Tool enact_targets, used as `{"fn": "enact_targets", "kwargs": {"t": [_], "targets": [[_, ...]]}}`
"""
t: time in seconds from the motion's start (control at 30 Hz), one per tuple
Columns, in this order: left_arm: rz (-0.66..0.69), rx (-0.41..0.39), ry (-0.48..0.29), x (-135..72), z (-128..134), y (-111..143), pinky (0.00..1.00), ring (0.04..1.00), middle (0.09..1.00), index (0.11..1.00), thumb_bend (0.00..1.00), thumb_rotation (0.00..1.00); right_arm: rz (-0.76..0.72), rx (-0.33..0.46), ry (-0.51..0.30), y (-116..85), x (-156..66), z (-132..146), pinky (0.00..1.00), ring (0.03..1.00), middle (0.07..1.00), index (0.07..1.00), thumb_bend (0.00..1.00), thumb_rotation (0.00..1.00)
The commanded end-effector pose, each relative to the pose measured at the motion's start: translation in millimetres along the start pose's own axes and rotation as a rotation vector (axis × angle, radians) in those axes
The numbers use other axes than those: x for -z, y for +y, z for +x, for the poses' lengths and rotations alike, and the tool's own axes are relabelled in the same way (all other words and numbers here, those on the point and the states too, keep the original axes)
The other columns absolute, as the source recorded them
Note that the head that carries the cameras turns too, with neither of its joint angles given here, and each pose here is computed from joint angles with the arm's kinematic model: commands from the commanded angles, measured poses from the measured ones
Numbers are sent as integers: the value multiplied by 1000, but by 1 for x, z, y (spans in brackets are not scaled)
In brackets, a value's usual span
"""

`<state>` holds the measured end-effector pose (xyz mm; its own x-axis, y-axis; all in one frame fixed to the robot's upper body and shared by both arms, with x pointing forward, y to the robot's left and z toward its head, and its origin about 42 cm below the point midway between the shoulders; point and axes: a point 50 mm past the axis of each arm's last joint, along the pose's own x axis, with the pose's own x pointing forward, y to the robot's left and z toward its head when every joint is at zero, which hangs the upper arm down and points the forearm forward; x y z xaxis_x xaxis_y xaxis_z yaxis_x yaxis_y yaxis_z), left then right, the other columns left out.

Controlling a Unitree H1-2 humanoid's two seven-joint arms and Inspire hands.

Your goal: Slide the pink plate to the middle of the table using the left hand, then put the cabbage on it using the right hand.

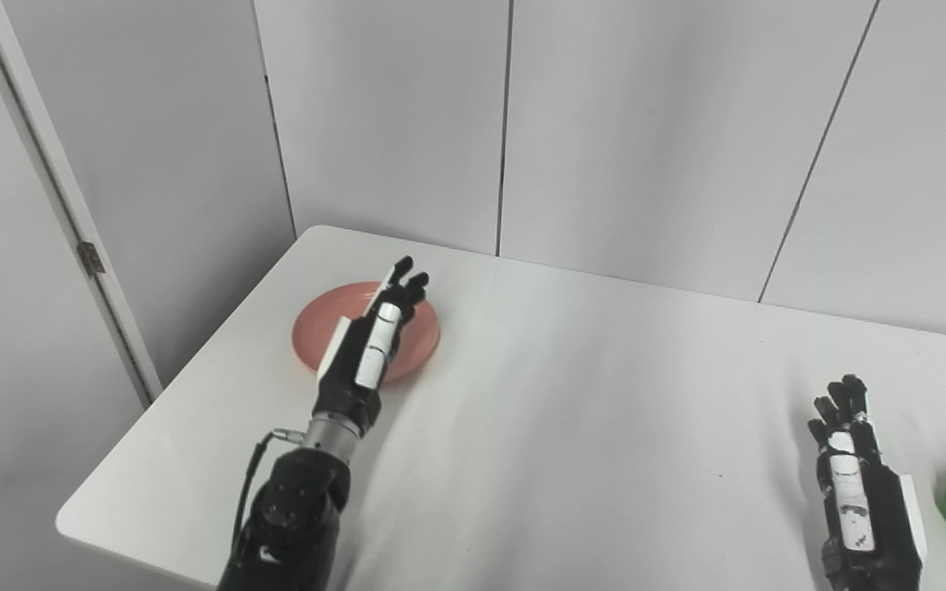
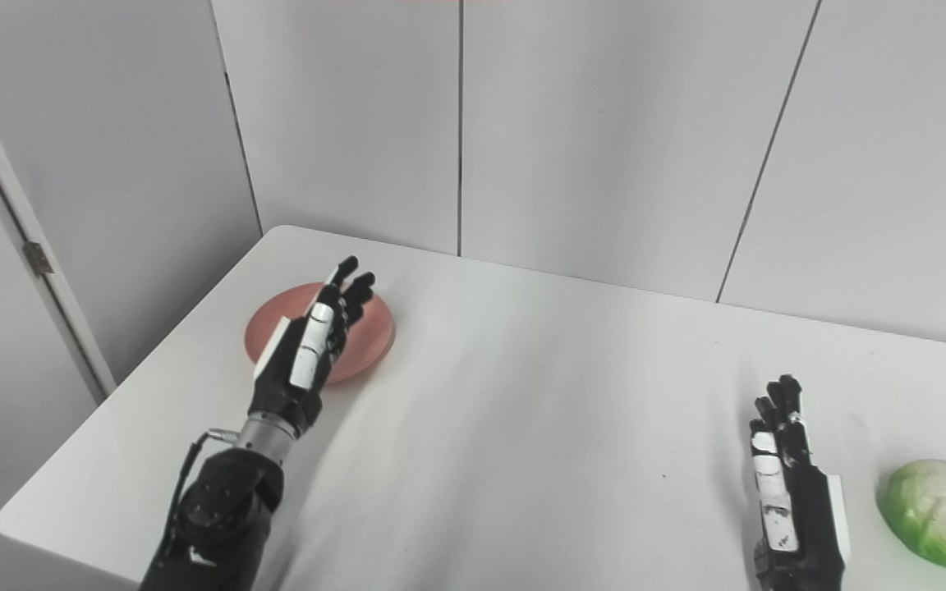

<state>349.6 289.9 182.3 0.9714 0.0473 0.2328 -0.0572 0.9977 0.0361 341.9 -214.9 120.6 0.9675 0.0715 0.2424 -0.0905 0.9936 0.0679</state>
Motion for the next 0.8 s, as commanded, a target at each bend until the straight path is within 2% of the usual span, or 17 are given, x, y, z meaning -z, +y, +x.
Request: {"fn": "enact_targets", "kwargs": {"t": [0.0, 0.1, 0.33, 0.77], "targets": [[23, 6, -67, -22, 21, 14, 972, 917, 911, 921, 779, 1000, -8, 37, 137, -12, 36, -35, 1000, 985, 986, 998, 558, 854], [40, -7, -56, -27, 30, 30, 986, 912, 902, 910, 765, 1000, -2, 35, 140, -11, 36, -35, 1000, 988, 992, 1000, 569, 843], [66, -55, -57, -33, 50, 63, 788, 818, 832, 842, 724, 1000, -12, 34, 137, -11, 33, -36, 1000, 991, 987, 998, 548, 841], [125, -73, -29, -38, 81, 116, 805, 832, 834, 840, 740, 1000, -10, 44, 136, -13, 32, -36, 1000, 983, 982, 990, 558, 838]]}}
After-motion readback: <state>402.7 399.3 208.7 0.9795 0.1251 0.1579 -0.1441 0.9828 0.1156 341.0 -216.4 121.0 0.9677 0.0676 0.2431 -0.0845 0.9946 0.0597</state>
